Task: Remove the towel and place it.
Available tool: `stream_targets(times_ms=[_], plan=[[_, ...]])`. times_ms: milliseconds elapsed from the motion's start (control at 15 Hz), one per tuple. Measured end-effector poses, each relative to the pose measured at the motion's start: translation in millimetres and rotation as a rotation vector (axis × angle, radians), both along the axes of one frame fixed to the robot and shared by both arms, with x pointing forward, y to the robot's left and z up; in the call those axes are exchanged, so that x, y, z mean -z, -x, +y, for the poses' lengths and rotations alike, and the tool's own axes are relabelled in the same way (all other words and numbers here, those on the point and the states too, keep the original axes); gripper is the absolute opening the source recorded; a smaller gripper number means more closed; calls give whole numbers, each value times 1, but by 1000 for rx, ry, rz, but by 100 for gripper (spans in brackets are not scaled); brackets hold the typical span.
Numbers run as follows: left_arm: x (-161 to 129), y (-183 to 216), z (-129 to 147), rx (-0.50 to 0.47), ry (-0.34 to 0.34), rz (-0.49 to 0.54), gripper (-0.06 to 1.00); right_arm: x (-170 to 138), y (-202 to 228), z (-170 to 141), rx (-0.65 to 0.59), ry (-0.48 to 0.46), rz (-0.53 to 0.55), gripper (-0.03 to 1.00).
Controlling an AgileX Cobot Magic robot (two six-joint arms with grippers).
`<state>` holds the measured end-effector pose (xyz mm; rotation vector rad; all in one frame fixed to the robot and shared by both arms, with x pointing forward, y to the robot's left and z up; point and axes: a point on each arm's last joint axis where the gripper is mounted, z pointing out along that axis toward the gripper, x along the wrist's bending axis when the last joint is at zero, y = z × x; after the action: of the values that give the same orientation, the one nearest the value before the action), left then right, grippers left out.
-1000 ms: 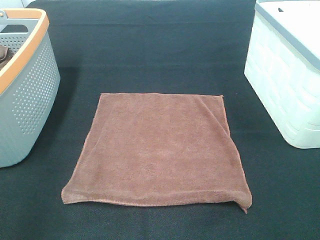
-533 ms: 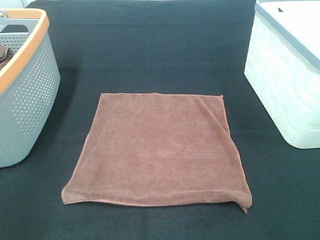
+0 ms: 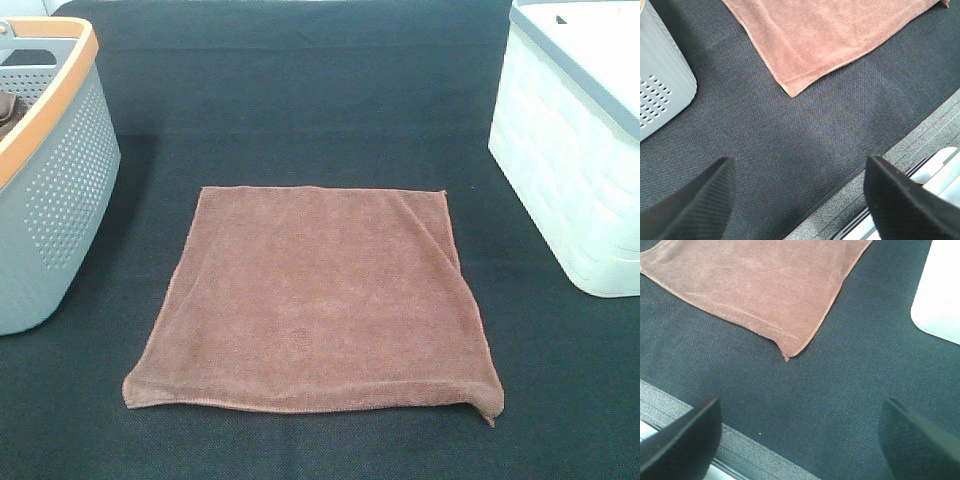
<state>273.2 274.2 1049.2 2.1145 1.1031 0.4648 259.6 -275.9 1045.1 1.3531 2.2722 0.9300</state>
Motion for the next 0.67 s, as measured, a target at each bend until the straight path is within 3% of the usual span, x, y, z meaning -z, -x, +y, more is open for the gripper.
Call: stream_targets(times_ms=[467, 667], plan=[[0, 0, 0, 1, -1, -1, 69, 0, 0, 0, 0, 0, 0, 81], [0, -3, 4, -113, 1, 0, 69, 0, -1, -1, 46, -4, 1, 81]])
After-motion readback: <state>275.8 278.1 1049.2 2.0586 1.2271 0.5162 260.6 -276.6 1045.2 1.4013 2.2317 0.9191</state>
